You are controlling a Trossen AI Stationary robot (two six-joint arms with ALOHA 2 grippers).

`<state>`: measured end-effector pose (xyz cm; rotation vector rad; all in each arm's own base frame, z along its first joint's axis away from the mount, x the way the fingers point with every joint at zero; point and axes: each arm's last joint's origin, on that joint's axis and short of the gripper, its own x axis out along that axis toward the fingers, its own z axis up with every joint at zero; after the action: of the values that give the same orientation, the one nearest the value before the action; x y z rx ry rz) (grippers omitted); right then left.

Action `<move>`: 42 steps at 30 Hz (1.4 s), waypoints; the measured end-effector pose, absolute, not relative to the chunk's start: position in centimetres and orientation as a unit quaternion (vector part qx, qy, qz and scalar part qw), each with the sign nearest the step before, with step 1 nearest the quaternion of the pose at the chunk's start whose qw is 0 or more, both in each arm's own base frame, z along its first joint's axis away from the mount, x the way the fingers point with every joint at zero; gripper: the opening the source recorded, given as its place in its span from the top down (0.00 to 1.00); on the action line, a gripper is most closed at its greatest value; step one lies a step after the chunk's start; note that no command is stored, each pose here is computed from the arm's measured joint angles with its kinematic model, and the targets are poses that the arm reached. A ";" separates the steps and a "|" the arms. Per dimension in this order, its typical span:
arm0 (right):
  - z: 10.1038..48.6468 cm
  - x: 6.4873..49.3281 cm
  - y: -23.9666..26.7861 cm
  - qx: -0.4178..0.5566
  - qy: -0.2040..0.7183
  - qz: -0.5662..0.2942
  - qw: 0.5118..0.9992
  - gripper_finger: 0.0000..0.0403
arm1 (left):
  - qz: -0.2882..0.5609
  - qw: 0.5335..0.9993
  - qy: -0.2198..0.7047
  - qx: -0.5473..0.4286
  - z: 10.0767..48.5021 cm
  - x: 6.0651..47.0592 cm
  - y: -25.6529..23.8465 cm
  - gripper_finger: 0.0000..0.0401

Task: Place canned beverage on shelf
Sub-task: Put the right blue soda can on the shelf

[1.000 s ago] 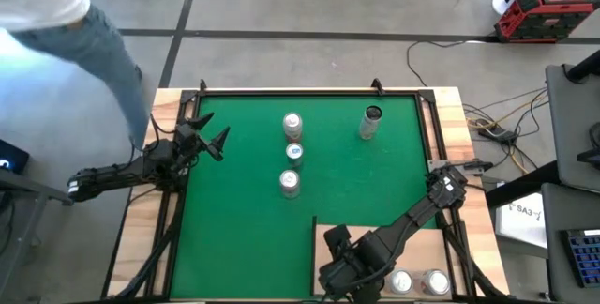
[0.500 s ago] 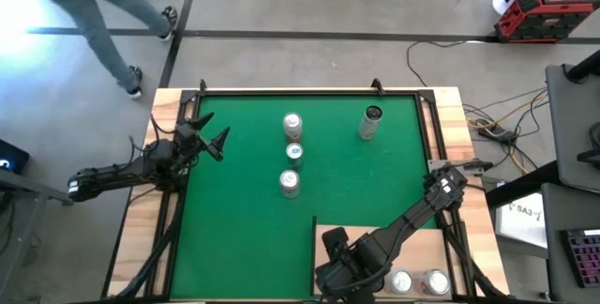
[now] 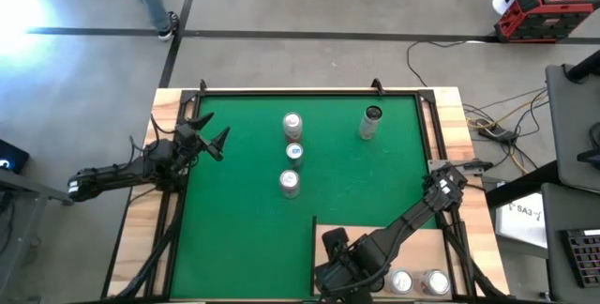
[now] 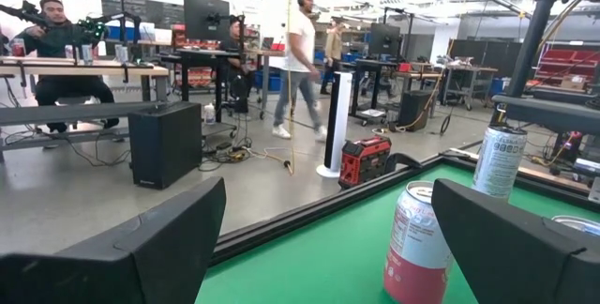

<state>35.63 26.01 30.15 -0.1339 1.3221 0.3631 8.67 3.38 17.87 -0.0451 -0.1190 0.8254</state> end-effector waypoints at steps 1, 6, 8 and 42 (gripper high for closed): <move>30.1 35.6 26.0 -0.057 0.611 0.166 0.772 0.33 | 0.401 0.914 -0.058 -0.022 17.9 8.7 3.4 0.09; 30.2 35.6 26.1 -0.051 0.612 0.161 0.772 0.33 | 0.401 0.914 -0.058 -0.022 17.9 8.7 3.4 0.09; 30.2 35.6 26.1 -0.050 0.612 0.160 0.773 0.33 | 0.401 0.914 -0.058 -0.022 17.9 8.7 3.4 0.09; 30.3 35.6 25.6 0.224 0.633 -0.074 0.737 0.32 | 0.401 0.914 -0.058 -0.022 17.9 8.7 3.4 0.09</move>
<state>35.63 25.62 30.32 0.4926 1.3910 -0.1629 8.67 3.38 17.87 -0.0450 -0.1187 0.8258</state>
